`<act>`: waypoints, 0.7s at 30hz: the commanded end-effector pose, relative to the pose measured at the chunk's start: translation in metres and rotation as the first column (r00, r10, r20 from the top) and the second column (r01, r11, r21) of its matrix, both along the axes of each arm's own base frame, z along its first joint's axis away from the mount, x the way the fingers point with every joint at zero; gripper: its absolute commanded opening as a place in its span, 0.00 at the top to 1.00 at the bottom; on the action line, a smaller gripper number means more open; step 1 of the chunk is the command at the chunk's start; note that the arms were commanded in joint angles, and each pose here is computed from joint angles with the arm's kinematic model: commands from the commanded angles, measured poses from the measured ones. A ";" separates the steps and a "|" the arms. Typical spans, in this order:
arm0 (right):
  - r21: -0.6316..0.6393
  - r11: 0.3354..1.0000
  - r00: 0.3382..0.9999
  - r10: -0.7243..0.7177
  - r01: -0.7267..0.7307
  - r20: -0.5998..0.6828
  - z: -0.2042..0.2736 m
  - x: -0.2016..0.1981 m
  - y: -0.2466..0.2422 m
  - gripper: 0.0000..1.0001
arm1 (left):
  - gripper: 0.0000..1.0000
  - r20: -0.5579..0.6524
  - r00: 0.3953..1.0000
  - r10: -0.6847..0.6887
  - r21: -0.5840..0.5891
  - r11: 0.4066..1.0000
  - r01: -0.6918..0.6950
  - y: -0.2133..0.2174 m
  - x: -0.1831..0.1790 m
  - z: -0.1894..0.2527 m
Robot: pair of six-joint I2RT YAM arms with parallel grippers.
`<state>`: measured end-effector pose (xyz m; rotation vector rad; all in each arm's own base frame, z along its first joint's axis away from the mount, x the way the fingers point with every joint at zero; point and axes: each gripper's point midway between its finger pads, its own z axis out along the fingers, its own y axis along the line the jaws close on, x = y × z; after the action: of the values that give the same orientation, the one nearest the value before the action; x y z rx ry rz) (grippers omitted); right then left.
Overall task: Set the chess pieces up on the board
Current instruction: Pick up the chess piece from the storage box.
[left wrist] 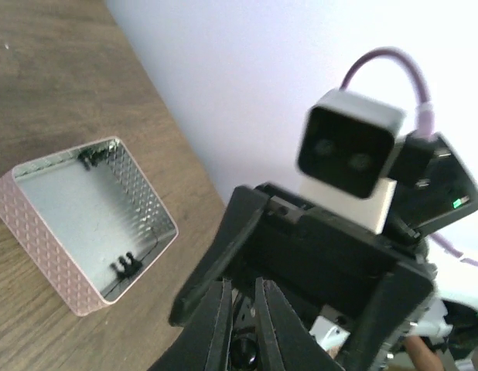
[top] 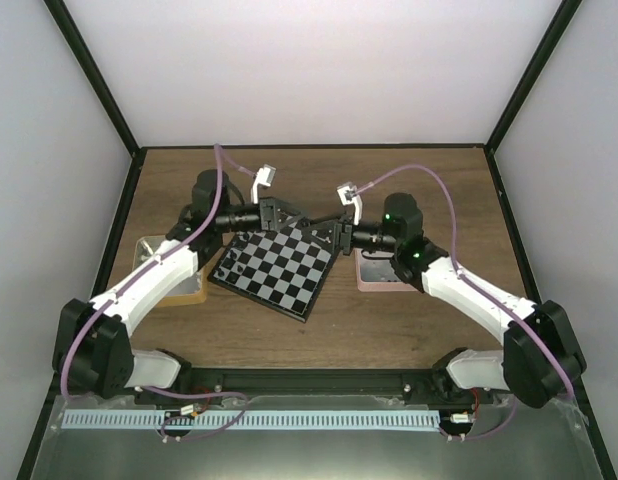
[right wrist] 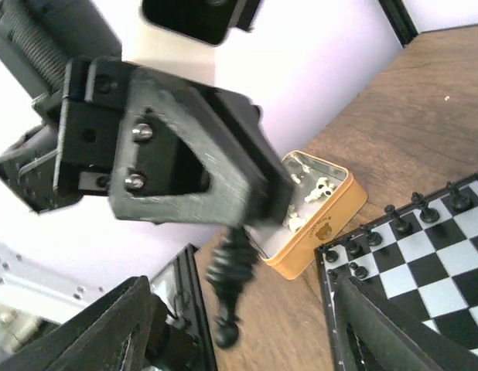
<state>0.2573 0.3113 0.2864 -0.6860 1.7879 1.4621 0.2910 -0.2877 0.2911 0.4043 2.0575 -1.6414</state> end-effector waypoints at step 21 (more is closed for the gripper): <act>0.319 0.933 0.950 -0.068 0.168 -0.304 0.039 0.015 -0.007 0.49 | 0.96 -0.078 0.965 0.249 -0.239 0.936 -0.260 0.018 0.020 0.040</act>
<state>0.2687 0.2998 0.3192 -0.2105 1.6941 1.7803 0.3140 -0.2694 0.3222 0.0045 1.8654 -1.7092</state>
